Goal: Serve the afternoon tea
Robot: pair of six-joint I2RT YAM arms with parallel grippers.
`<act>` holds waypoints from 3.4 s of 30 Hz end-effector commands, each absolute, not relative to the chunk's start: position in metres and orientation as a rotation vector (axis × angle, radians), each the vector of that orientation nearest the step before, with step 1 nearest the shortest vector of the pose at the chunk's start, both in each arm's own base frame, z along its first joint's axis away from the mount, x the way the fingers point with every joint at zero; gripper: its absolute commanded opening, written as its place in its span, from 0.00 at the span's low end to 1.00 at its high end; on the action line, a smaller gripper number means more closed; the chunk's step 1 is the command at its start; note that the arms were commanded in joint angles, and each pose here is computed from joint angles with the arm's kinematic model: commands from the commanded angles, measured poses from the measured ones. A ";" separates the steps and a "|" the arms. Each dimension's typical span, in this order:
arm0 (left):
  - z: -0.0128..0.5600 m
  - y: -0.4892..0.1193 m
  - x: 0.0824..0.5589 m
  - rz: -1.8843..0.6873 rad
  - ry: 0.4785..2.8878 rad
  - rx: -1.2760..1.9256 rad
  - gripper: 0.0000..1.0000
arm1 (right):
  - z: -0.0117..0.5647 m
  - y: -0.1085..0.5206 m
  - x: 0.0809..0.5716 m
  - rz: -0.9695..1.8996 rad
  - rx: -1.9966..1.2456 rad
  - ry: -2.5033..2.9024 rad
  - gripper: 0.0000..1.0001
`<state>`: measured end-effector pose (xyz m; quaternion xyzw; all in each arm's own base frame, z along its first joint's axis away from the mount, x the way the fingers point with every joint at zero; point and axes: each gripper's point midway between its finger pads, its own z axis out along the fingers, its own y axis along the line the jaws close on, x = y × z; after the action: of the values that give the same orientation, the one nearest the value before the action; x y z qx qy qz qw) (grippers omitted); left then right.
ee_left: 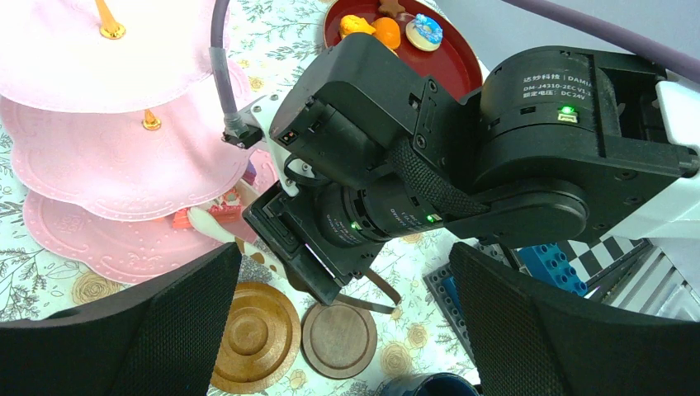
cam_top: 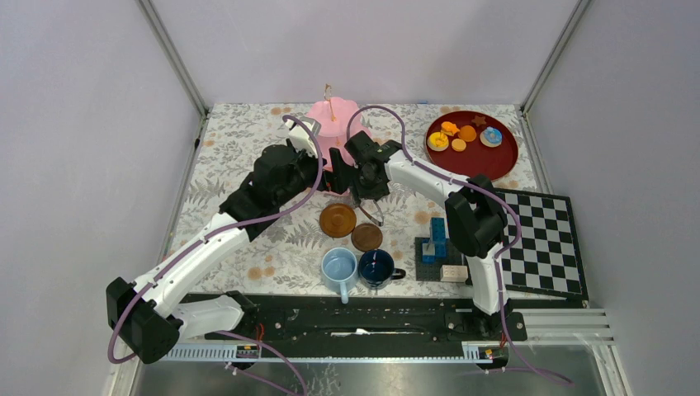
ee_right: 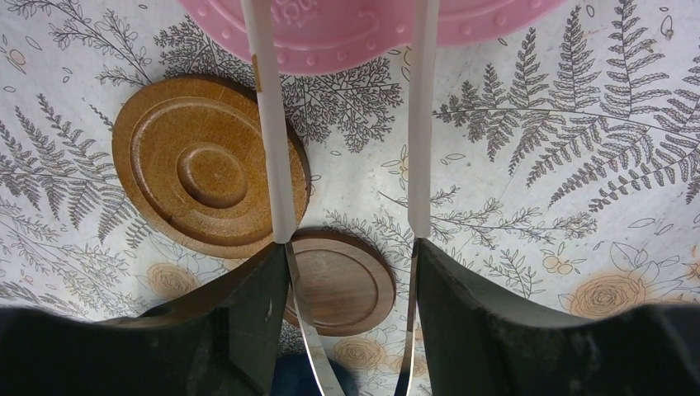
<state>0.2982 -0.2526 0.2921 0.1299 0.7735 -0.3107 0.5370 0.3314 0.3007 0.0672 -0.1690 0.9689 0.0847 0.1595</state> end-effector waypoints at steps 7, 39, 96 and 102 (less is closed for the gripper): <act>0.317 -0.256 0.301 -0.779 1.764 0.300 0.99 | 0.097 0.300 0.337 0.246 -0.472 2.680 0.63; 0.325 -0.254 0.296 -0.799 1.743 0.301 0.99 | 0.144 0.217 0.321 0.016 -0.369 2.627 0.64; 0.323 -0.257 0.296 -0.801 1.751 0.309 0.99 | 0.095 0.048 0.459 0.343 0.216 2.816 0.65; 0.321 -0.258 0.297 -0.799 1.756 0.310 0.99 | 0.088 0.050 0.461 0.341 0.205 2.830 0.66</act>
<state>0.2964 -0.2537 0.2933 0.1332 0.7719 -0.3161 0.5353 0.4528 0.0470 0.0791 0.0837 0.9809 0.1171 0.1307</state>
